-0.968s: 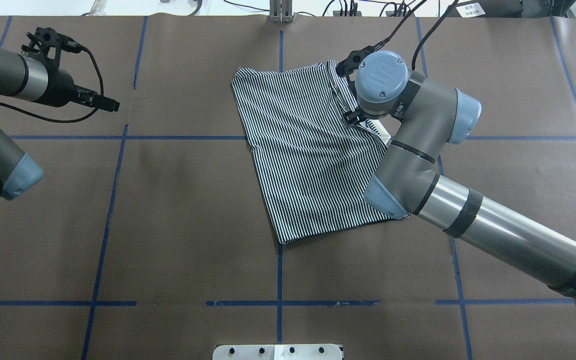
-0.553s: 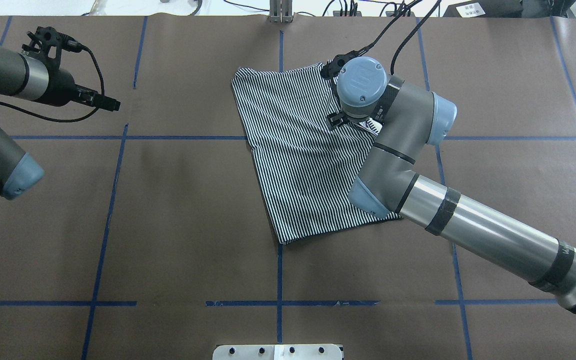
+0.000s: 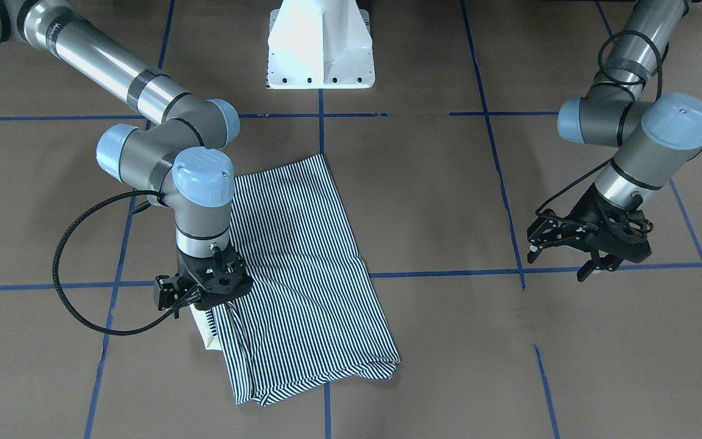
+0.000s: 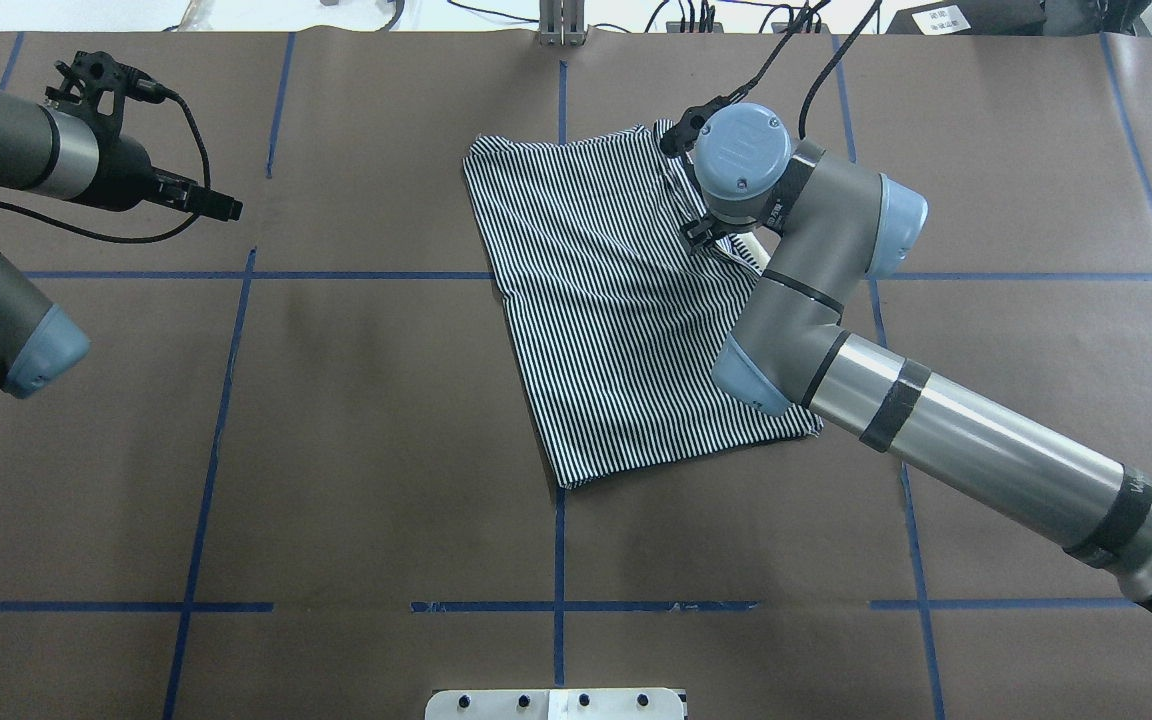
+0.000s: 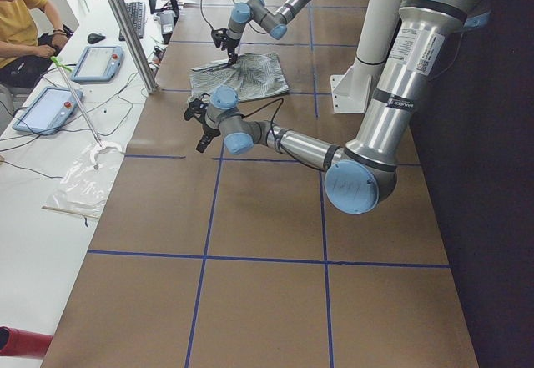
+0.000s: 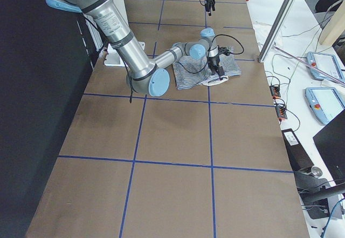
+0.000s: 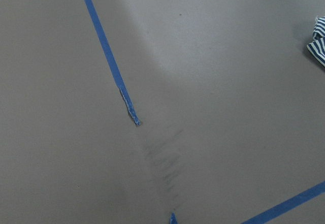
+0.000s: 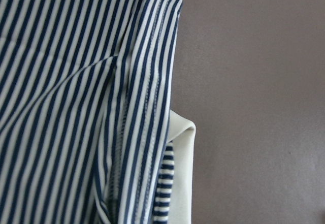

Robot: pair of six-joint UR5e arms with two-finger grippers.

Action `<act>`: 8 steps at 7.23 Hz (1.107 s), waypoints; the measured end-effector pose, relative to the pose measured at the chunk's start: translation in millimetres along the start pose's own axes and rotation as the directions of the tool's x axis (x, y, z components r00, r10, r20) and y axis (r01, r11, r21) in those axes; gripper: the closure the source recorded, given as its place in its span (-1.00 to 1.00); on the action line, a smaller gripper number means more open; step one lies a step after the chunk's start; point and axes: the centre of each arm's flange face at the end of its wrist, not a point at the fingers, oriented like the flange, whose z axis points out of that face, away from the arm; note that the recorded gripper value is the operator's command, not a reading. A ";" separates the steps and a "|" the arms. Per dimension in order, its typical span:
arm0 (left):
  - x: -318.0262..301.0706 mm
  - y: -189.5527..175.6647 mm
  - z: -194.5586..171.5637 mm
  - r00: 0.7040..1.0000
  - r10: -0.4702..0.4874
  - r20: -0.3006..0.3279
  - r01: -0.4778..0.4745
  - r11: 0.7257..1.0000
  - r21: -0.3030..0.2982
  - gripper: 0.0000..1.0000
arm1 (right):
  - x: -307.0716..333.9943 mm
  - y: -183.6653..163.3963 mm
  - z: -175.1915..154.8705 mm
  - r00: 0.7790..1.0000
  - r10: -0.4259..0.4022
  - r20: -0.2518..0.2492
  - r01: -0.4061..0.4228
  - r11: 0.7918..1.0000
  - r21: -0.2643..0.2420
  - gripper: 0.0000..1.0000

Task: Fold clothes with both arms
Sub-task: 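Release the shirt and raise the right gripper away from it, then move the left gripper to the shirt's corner nearest the robot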

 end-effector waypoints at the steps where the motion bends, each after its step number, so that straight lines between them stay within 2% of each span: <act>1: 0.3 -0.3 -0.2 1.000 0.000 0.000 0.000 1.000 0.001 -1.00 | 15.6 -1.8 5.1 1.000 -0.016 -0.019 0.016 1.000 -0.015 -0.98; 3: 2.3 -1.9 -1.3 1.000 -0.004 -0.003 0.004 1.000 0.004 -1.00 | 67.4 -9.1 13.0 0.997 -0.048 -0.058 0.046 0.998 -0.043 -0.98; 4: 9.6 -7.7 -3.6 1.000 -0.027 -0.011 0.027 1.000 0.012 -1.00 | 101.0 -13.0 12.4 0.998 -0.050 -0.040 0.048 0.998 -0.051 -0.99; 5: 31.2 -14.8 -4.6 0.997 -0.071 -0.037 0.072 0.997 0.020 -1.00 | 126.8 -15.6 6.4 0.999 -0.035 0.032 0.036 0.999 -0.032 -0.99; 6: 65.4 -15.1 -3.3 0.989 -0.122 -0.077 0.124 0.992 0.017 -1.00 | 146.4 -11.9 0.4 0.991 -0.019 0.133 0.017 1.000 0.016 -1.00; 7: 102.5 -11.9 -3.9 0.977 -0.180 -0.119 0.182 0.983 0.011 -1.00 | 162.9 -0.9 -3.4 0.969 0.012 0.246 -0.029 0.998 0.065 -1.00; 8: 136.4 -4.9 -4.6 0.960 -0.236 -0.152 0.239 0.971 0.005 -1.00 | 171.7 12.0 -7.3 0.940 0.059 0.337 -0.096 0.991 0.093 -1.00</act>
